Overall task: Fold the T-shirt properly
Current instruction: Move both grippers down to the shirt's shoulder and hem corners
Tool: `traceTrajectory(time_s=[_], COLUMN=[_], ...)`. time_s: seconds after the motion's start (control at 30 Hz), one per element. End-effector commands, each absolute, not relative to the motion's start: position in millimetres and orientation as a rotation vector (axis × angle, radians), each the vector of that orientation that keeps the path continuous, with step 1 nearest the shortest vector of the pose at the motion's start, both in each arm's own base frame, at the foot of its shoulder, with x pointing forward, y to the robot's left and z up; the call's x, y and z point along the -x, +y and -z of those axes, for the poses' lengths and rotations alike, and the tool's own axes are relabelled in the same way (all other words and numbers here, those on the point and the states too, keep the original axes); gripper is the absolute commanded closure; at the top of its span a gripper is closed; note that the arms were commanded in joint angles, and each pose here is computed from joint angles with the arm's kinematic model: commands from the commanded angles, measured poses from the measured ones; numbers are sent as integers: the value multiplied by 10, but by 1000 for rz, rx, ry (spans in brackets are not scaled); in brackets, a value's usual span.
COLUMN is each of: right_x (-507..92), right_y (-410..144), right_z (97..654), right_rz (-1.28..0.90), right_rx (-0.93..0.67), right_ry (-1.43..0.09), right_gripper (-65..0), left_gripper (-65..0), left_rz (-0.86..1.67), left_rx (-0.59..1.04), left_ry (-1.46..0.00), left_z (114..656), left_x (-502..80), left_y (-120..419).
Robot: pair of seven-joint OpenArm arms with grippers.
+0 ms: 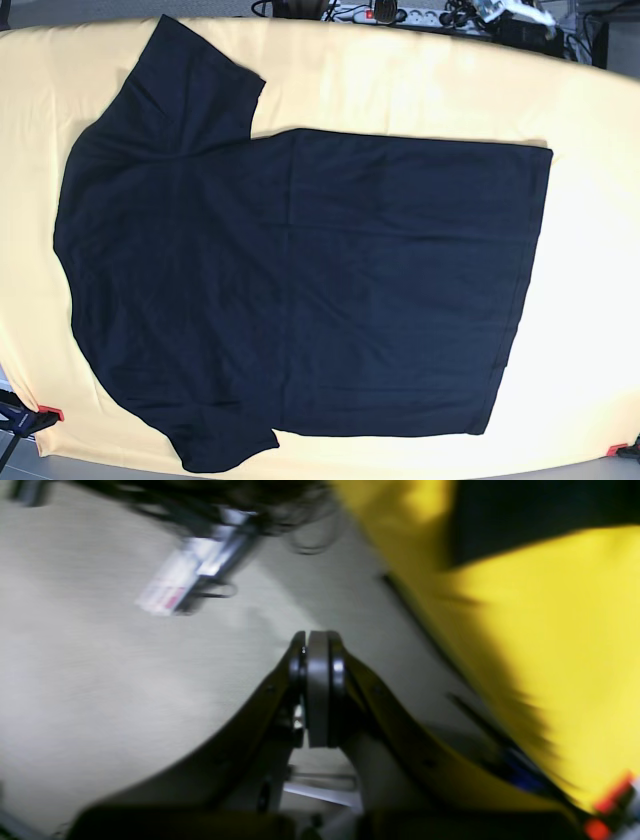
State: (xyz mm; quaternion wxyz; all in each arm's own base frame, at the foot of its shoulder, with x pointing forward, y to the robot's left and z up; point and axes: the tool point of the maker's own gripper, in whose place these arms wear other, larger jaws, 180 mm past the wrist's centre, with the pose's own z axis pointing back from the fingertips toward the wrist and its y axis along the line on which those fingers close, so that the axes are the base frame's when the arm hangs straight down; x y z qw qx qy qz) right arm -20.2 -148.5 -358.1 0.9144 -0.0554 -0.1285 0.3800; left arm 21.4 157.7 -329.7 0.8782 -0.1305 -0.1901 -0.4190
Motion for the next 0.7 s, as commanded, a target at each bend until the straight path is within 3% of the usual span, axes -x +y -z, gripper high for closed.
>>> traceTrajectory(time_s=[0.0,0.17,0.43,0.67], right_x=[207,-40,-724,-1065], right_y=[-1515,-1806,-1986,-1656], right_z=[3535,3436,3270,3280], right_rz=[-801,-871,-864,-830], right_rx=[132,317,456,239], right_ry=[-269,-330,-536,-670], right_gripper=[0,0,0,0], left_gripper=[0,0,0,0], left_rz=[886,900,976,1067], left_rx=[261,134,165,153], left_ry=[-444,-550,-689,-803], left_z=[3199,3073,2859,2795], left_x=[-332,-783,-1154,-1613], left_y=[1557,1793,1686,1826])
